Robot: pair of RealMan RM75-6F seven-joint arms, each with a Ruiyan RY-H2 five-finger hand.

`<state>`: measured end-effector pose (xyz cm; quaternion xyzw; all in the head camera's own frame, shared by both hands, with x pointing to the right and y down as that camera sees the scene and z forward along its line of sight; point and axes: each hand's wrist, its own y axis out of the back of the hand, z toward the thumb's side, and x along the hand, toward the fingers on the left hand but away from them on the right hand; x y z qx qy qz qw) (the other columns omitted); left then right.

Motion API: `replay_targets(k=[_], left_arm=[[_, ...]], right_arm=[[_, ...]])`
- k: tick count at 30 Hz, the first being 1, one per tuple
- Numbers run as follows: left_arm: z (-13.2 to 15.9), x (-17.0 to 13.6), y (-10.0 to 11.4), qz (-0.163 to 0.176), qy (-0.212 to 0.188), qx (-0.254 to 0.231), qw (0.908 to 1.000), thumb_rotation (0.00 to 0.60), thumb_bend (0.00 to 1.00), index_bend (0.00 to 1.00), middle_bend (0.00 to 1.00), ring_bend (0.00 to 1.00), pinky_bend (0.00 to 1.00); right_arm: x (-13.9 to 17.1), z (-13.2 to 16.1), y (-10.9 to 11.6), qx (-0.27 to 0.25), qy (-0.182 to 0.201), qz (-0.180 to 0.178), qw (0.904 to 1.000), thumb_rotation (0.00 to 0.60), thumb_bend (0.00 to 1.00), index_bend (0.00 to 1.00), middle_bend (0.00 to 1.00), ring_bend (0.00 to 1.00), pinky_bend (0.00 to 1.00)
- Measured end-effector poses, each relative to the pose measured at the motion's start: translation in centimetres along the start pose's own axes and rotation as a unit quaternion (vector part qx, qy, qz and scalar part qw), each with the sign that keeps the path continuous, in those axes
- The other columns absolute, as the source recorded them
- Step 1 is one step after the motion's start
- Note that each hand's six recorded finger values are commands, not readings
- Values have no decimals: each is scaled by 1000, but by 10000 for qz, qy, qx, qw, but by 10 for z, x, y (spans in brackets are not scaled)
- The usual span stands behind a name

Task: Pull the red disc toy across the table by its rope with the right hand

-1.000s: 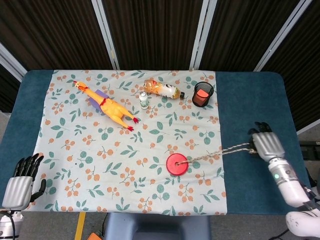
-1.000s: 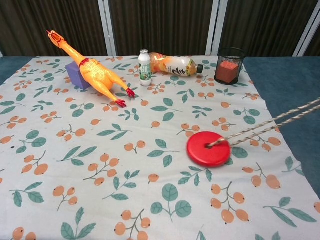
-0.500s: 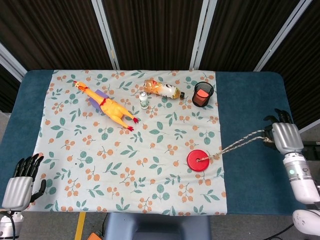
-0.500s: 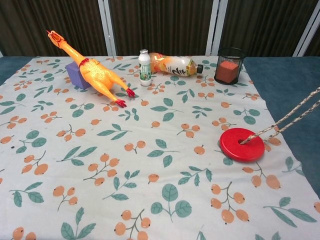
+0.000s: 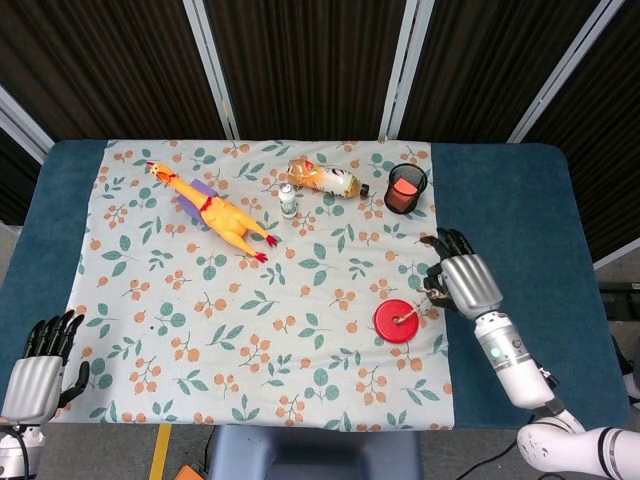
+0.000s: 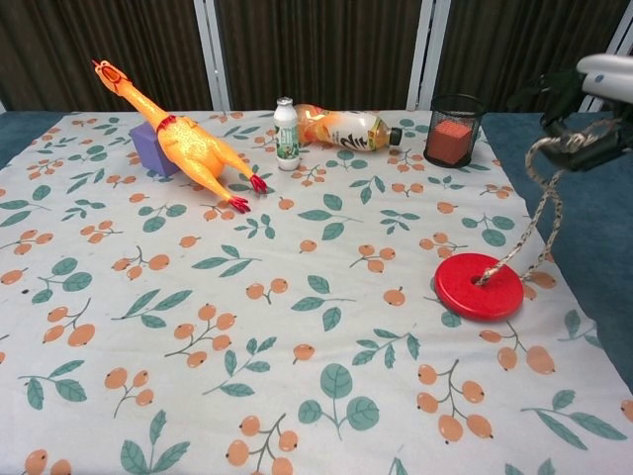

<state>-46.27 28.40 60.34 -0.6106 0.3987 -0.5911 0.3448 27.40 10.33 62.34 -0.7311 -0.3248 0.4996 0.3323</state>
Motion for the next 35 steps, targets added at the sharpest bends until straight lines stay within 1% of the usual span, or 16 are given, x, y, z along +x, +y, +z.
replay_targets(k=[1, 2, 5, 7, 9, 12, 15, 18, 21, 23, 25, 29, 32, 35], left_arm=[[-1, 0, 0, -3, 4, 3, 10000, 600, 523, 0, 35, 0, 30], [-1, 0, 0, -3, 6, 6, 10000, 600, 524, 0, 35, 0, 30], [-1, 0, 0, 0, 2, 7, 10000, 600, 524, 0, 35, 0, 30], [0, 0, 0, 3, -10, 5, 10000, 600, 523, 0, 35, 0, 30], [0, 1, 0, 3, -22, 6, 10000, 600, 525, 0, 35, 0, 30], [2, 1, 1, 19, -38, -3, 10000, 600, 525, 0, 35, 0, 30], [3, 1, 3, 45, -45, -19, 10000, 600, 523, 0, 35, 0, 30], [2, 0, 4, 62, -35, -24, 10000, 600, 523, 0, 35, 0, 30], [0, -1, 7, 86, -10, -22, 10000, 600, 524, 0, 35, 0, 30], [-1, -2, 10, 104, 13, -4, 9999, 600, 523, 0, 35, 0, 30], [-3, -1, 13, 127, 41, 15, 9999, 600, 523, 0, 35, 0, 30], [-4, 0, 14, 119, 42, 34, 9999, 600, 524, 0, 35, 0, 30], [-1, 1, 13, 100, -1, 48, 9999, 600, 525, 0, 35, 0, 30], [2, 4, 13, 112, -43, 34, 9999, 600, 524, 0, 36, 0, 30]], right_arm=[[0, 1, -5, 65, -56, 173, 9998, 600, 34, 0, 0, 0, 0], [0, 1, -9, 103, -103, 303, 9994, 600, 0, 0, 0, 0, 0], [3, 2, -18, 82, -213, 719, 9971, 600, 0, 0, 0, 0, 0], [6, 3, -17, -14, -218, 816, 9964, 600, 0, 0, 0, 0, 0], [7, 3, -13, -94, -200, 743, 9970, 600, 0, 0, 0, 0, 0], [14, -2, -2, -190, -170, 495, 9985, 600, 0, 0, 0, 0, 0], [29, -14, 8, -183, -218, 207, 9994, 600, 0, 0, 0, 0, 0], [52, -34, 13, -56, -371, -104, 9992, 600, 0, 0, 0, 0, 0], [86, -66, 12, 159, -714, -435, 9964, 600, 0, 0, 0, 0, 0], [112, -91, 9, 317, -1003, -643, 9924, 600, 0, 0, 0, 0, 0], [136, -113, 1, 401, -1251, -735, 9886, 600, 0, 0, 0, 0, 0], [176, -150, -22, 289, -1680, -680, 9830, 600, 0, 0, 0, 0, 0], [202, -164, -40, 286, -1890, -664, 9793, 600, 0, 0, 0, 0, 0], [219, -163, -48, 326, -1908, -773, 9780, 600, 0, 0, 0, 0, 0]])
